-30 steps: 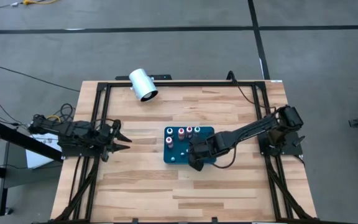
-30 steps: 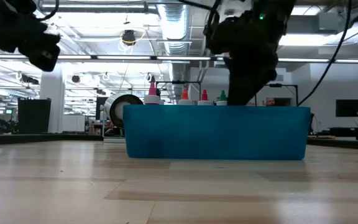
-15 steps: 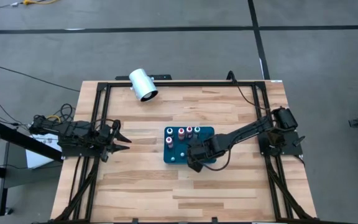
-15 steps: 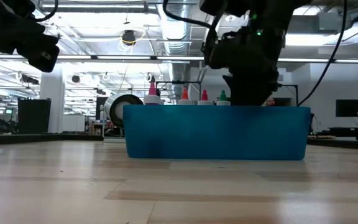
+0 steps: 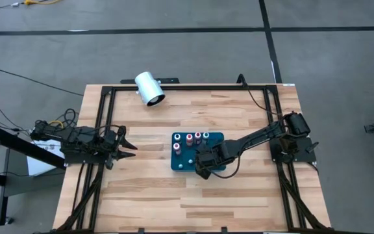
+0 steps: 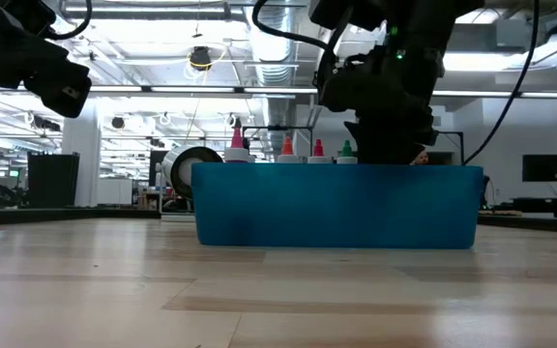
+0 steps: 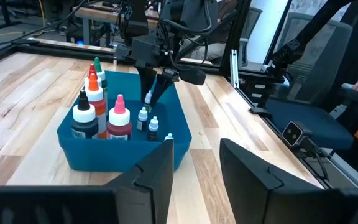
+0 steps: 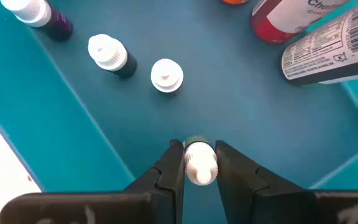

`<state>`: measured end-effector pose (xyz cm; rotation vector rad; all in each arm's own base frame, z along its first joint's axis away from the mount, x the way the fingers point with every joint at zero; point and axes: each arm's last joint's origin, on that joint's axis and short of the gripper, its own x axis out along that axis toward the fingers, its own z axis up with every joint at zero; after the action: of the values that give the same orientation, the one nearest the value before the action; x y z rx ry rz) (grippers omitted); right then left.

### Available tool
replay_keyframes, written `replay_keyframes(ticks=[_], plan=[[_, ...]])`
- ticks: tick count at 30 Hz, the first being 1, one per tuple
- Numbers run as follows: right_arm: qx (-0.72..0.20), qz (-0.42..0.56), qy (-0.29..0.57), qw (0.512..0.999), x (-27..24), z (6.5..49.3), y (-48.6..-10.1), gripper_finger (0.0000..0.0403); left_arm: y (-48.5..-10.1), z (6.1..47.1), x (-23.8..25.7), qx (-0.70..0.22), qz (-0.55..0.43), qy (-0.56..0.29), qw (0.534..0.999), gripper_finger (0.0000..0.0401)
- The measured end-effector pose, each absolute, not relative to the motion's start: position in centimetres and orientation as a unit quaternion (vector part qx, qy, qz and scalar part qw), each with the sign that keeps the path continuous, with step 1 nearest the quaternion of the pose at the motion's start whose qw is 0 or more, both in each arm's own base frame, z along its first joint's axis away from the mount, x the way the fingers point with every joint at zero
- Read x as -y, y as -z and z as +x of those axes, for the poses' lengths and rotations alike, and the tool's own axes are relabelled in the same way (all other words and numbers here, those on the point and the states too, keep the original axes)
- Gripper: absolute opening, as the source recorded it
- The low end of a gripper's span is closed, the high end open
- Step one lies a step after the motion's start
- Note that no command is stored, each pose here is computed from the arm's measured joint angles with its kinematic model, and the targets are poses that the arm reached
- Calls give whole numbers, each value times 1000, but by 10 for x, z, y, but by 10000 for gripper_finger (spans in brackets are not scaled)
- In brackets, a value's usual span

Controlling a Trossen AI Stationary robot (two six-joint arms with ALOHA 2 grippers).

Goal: Pick & Place food coloring
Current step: Put the small green food coloring bottle into the blue bin, then return to Home Position

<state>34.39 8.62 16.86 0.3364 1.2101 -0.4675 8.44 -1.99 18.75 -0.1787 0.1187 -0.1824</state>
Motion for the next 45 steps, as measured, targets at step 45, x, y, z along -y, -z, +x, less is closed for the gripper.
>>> replay_keyframes(ticks=[45], plan=[[-556,185,215,781,-85,346,-171,148,-186,84,21,-71,-91,116,987,122]])
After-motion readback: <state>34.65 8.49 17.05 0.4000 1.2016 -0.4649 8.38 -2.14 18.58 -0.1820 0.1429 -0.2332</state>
